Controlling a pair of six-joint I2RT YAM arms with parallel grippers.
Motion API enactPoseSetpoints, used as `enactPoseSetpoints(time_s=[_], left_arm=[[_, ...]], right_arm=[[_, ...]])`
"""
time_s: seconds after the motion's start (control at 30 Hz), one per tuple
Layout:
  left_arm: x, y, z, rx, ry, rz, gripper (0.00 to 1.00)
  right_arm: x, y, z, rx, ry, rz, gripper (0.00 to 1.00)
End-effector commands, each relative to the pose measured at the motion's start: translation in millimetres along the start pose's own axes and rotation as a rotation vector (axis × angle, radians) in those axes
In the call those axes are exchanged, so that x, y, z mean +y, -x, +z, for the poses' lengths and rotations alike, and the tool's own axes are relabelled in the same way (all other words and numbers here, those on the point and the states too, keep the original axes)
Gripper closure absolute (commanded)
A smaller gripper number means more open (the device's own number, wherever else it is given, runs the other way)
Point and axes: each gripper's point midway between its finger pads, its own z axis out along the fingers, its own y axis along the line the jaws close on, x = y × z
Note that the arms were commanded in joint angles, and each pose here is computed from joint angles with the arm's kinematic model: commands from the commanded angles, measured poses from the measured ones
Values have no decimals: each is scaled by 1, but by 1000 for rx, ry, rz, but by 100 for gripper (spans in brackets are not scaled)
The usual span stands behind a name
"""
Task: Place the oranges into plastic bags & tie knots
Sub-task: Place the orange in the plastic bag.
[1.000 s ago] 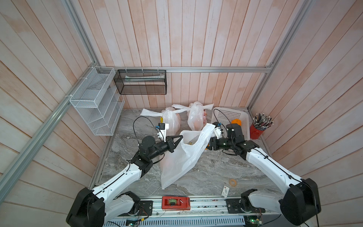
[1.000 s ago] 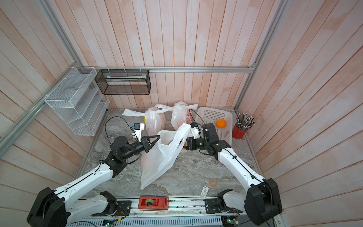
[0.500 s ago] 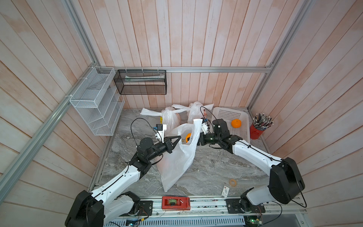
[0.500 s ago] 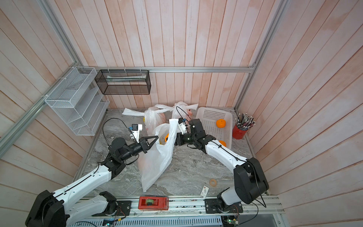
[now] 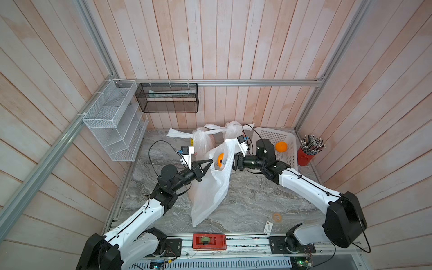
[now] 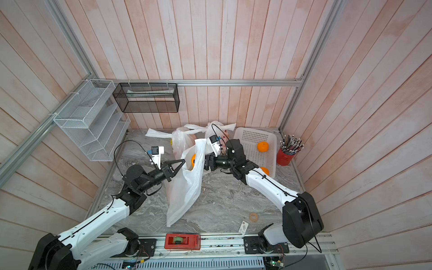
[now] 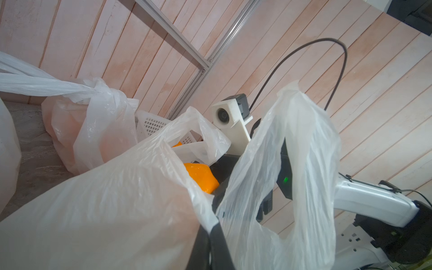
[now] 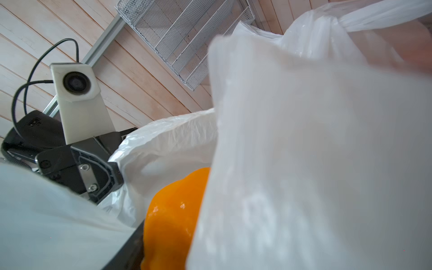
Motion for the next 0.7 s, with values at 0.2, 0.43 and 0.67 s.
enactPoseSetpoints(time_s=[0.2, 0.43, 0.67], left_arm=[[3, 0, -6, -31, 1, -17, 100], [5, 1, -9, -40, 8, -23, 100], [11, 2, -13, -48, 28, -35, 100]], right_arm=[[-1, -7, 15, 43, 17, 3, 21], [-4, 0, 9, 25, -40, -18, 10], [-22, 0, -10, 5, -157, -2, 11]])
